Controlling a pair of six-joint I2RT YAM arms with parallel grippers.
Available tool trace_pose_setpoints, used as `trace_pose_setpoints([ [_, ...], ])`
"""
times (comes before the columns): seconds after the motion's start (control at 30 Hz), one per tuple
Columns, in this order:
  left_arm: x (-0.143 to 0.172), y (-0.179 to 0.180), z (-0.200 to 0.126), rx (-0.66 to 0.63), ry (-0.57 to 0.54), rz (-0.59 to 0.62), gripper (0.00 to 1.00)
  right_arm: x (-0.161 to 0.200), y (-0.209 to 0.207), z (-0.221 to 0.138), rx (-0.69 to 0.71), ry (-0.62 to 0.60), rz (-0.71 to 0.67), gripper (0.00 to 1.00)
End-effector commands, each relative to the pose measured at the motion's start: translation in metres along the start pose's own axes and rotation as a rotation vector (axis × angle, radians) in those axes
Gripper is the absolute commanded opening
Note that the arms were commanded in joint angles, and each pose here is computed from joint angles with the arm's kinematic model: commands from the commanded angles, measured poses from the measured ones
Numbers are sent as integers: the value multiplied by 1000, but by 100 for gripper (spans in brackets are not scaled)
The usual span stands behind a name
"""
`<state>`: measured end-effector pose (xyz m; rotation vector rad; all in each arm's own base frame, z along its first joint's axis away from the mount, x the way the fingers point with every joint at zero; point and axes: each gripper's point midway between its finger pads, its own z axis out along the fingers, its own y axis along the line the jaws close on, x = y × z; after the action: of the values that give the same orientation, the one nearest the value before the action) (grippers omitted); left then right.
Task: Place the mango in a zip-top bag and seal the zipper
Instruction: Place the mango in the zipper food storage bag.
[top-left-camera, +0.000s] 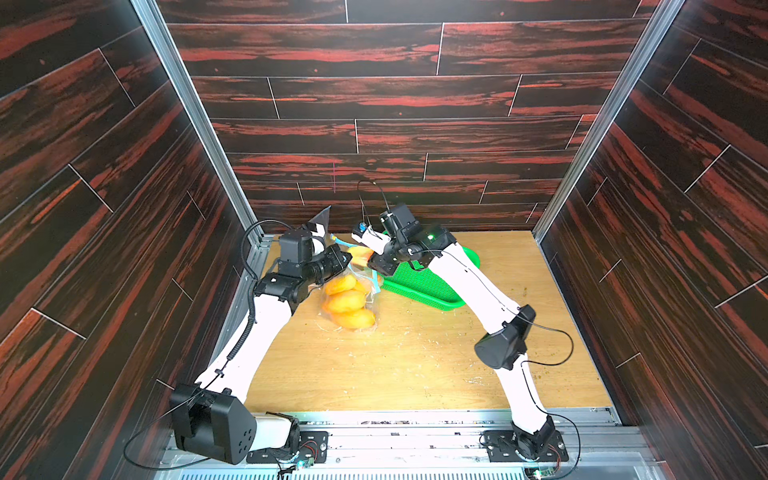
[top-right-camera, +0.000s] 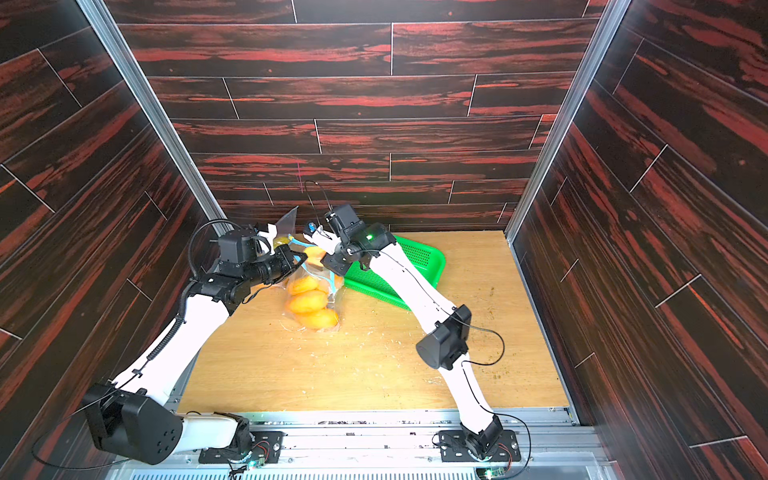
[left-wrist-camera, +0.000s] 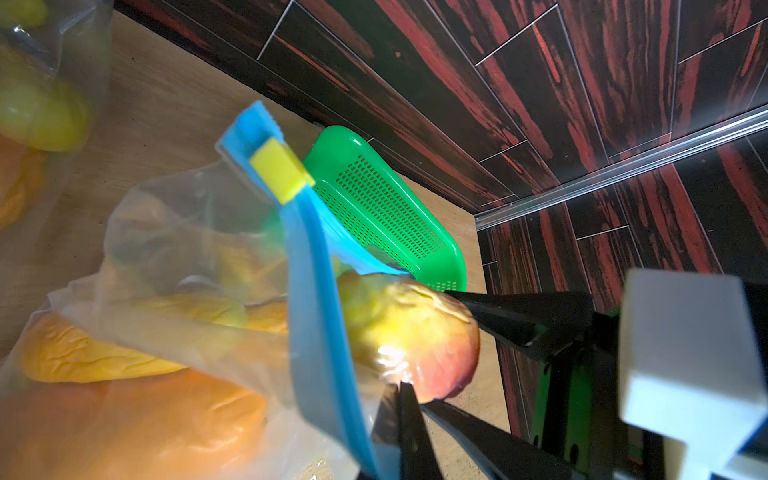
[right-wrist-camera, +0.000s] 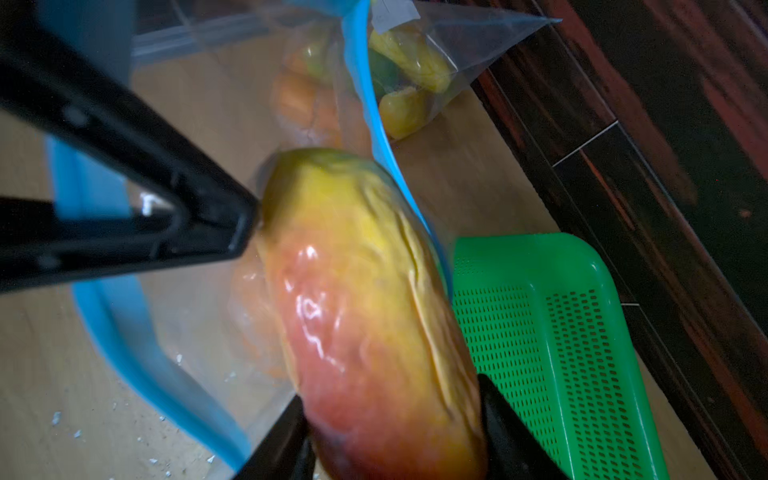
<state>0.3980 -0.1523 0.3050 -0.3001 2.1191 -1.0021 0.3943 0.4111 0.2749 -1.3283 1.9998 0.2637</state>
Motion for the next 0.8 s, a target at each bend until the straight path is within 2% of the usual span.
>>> trace_pose_setpoints([
  [0.0,-4,-14,-14,50,-26,25,3,4,12,-4,-28,36,54,43],
  [0.07,-3,-15,-16,54,-25,23,3,-3,16,-7,-42,10,80,46],
  [0.13,-2,-17,-18,59,-25,20,3,-10,25,-9,-80,-20,108,53],
  [0.3,1,-18,-24,68,-34,15,3,-29,37,-13,-130,-87,192,53],
  [0.4,3,-18,-28,72,-37,16,3,-45,42,-27,-178,-152,244,53],
  [0.57,5,-17,-32,74,-52,22,3,-65,52,-47,-259,-243,284,60],
  [0.77,2,-24,-35,97,-66,35,3,-62,50,-50,-251,-233,313,66],
])
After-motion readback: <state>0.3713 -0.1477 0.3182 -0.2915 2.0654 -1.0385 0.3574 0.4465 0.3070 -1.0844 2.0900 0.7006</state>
